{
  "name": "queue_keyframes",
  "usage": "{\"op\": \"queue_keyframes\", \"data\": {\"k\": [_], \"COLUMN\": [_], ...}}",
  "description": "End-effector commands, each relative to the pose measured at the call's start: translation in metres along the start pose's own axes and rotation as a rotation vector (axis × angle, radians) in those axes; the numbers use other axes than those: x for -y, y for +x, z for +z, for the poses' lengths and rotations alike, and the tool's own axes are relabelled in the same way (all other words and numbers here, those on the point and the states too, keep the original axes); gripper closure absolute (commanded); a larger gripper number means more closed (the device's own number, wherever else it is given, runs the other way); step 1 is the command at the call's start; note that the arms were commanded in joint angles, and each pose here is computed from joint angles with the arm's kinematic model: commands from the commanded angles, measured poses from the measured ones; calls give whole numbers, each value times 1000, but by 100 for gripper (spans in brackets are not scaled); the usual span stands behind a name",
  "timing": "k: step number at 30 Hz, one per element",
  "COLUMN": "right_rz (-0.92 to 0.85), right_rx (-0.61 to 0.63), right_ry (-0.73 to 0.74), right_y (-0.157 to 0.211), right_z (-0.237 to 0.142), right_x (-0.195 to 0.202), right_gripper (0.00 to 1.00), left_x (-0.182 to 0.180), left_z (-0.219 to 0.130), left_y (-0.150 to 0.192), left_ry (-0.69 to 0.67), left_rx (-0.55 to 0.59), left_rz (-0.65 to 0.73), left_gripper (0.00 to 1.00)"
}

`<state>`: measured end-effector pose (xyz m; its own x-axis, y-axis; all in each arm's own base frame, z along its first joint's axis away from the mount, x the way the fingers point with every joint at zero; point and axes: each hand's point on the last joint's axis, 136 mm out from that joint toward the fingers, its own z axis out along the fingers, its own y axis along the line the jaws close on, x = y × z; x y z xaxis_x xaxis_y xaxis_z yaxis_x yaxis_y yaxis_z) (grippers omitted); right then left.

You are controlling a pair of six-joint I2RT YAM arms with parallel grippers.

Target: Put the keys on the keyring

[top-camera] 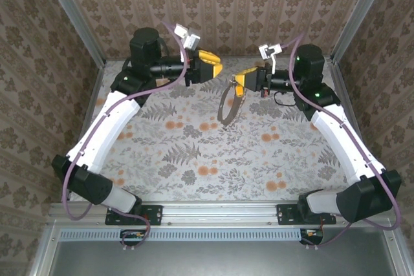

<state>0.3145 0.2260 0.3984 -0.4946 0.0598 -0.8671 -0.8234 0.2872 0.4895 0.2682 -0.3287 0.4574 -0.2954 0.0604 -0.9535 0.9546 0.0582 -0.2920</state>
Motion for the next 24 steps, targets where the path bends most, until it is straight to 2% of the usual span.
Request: {"op": "queue_keyframes", "data": {"k": [1,8,24], "right_rz": [-39,-25,-14], "right_rx": [-44,-61,-54], "right_ry": [-80,-97,-95], "right_y": [1,6,5], "right_z": [-1,1,3], "right_x": [-14,-11,-6], "right_gripper": [100,100,100], "left_x": [1,-2,-9], "left_z": [4,11,25], "left_y": [19,26,44], "left_ry": [86,154,204], "left_rx": [-83,-106,-141], "left_rz": [-30,-57,-104], "left_gripper": [68,70,71]}}
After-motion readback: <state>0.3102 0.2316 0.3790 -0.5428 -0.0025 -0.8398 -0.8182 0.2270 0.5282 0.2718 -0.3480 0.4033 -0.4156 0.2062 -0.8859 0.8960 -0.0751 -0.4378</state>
